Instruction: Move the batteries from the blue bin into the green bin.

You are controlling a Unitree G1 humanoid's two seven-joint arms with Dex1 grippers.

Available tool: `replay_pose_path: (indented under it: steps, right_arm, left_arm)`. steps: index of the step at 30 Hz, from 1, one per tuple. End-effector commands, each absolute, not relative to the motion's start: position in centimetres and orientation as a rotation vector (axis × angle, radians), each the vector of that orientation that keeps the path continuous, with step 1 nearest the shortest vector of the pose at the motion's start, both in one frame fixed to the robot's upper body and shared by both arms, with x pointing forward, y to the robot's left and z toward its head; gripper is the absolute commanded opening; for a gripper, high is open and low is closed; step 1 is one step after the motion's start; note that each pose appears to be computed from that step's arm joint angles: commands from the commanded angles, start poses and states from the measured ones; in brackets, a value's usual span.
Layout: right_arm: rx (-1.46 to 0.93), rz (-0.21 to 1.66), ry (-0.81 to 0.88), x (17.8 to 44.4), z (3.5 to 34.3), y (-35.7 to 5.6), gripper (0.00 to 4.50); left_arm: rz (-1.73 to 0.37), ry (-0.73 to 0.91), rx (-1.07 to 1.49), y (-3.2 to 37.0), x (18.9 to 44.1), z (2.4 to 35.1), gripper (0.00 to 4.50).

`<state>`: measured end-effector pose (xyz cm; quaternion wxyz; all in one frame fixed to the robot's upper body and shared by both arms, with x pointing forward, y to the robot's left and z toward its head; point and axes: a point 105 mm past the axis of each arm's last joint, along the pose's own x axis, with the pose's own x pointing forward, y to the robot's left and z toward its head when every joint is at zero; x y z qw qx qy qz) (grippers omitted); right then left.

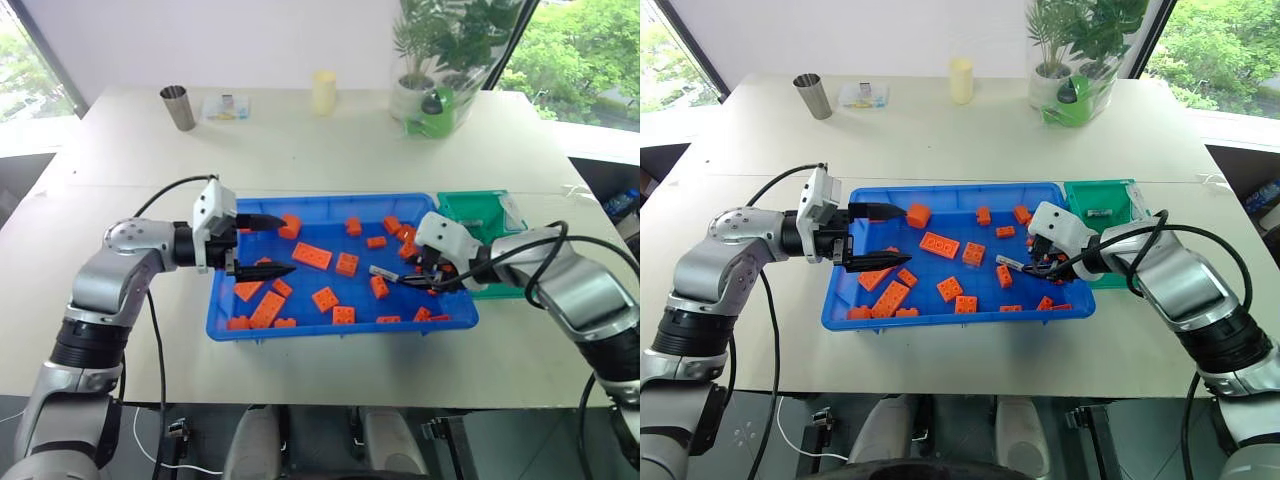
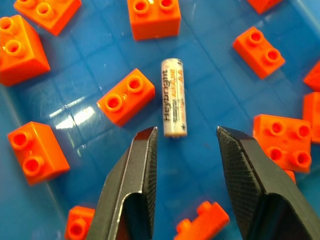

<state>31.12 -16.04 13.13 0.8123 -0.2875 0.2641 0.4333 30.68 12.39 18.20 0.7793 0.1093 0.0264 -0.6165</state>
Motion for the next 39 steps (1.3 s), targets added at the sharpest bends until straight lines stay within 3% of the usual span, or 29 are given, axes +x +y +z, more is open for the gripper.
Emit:
replay_pose_path:
  steps: [1,11,14,16,21,25,28,34,39]
  right_arm:
    - [-0.634,0.911,0.521,31.7,13.6,-15.6,1.92]
    - [-0.662,0.97,0.532,32.4,11.4,-13.3,1.92]
    - [-0.666,0.989,0.531,32.5,11.1,-12.9,1.11]
    - [-0.661,0.999,0.524,32.5,11.3,-12.6,0.13]
    - [-0.55,0.976,0.453,32.5,15.5,-12.5,0.02]
    - [-0.427,0.821,0.36,33.4,21.6,-16.0,0.02]
    - [-0.388,0.597,0.332,33.8,24.8,-22.0,0.02]
    - [-0.364,0.471,0.425,32.4,22.5,-26.3,0.02]
    - [-0.413,0.389,0.414,33.5,20.7,-27.6,2.53]
  left_arm:
    - [-1.336,0.003,0.266,12.3,30.7,19.5,4.5]
    - [-1.329,0.002,0.271,12.3,30.7,19.7,4.5]
    - [-1.328,0.003,0.27,12.3,30.5,19.6,4.5]
    - [-1.329,0.004,0.27,12.4,30.5,19.6,4.5]
    - [-1.328,0.009,0.269,12.5,30.3,19.5,4.5]
    - [-1.323,0.02,0.266,12.9,30.2,19.2,4.5]
    - [-1.309,0.031,0.262,13.3,30.2,19.0,4.5]
    - [-1.281,0.019,0.253,13.8,30.6,19.3,4.5]
    - [-1.274,0.007,0.261,13.8,31.1,19.7,4.5]
